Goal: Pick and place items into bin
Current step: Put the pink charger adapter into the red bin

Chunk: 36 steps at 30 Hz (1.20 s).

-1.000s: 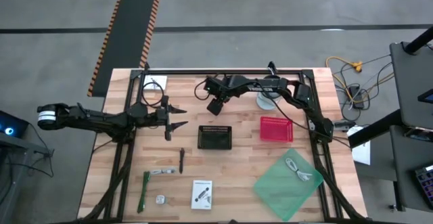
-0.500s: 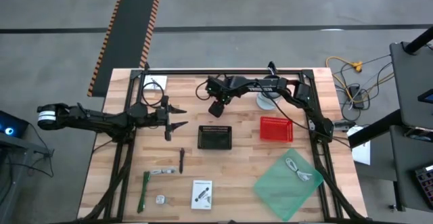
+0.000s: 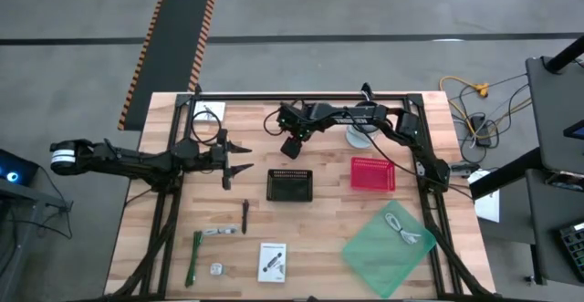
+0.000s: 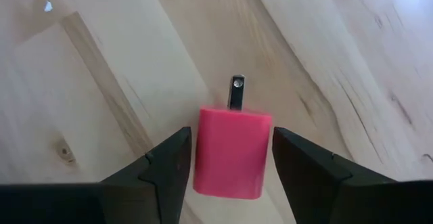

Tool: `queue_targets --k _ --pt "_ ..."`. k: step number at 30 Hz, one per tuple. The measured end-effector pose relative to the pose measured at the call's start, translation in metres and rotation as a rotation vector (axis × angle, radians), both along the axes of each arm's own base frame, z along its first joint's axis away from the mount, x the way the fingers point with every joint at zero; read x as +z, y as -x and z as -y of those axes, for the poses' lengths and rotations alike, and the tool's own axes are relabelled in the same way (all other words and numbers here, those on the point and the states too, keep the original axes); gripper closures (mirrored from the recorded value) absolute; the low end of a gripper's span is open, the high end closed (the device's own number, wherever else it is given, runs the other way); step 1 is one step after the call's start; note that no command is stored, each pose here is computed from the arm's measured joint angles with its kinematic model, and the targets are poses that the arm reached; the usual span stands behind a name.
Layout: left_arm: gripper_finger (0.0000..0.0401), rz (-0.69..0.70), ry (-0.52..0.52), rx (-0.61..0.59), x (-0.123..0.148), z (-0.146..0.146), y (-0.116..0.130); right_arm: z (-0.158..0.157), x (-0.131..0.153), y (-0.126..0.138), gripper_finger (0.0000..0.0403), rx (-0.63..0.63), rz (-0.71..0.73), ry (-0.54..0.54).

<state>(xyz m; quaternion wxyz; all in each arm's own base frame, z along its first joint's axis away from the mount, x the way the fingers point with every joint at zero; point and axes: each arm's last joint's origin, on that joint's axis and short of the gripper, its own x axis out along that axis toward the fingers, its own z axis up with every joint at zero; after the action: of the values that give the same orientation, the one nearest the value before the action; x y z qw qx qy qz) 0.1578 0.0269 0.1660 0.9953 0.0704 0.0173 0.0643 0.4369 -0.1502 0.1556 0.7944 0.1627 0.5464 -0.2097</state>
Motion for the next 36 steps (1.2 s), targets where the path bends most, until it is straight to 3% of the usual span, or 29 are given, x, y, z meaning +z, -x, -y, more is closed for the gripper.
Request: queue_targets --k 9,22,36 --pt "0.0209 0.000 0.000 0.000 0.000 0.000 0.000 0.000 0.000 0.000 0.0274 0.003 -0.001 0.001" --pt "0.0209 0.000 0.000 0.000 0.000 0.000 0.000 -0.003 0.002 -0.001 0.0273 -0.057 0.001 0.022" --pt "0.0209 0.005 0.000 0.000 0.001 0.000 0.000 -0.056 0.040 -0.009 0.0274 0.030 0.047 0.186"
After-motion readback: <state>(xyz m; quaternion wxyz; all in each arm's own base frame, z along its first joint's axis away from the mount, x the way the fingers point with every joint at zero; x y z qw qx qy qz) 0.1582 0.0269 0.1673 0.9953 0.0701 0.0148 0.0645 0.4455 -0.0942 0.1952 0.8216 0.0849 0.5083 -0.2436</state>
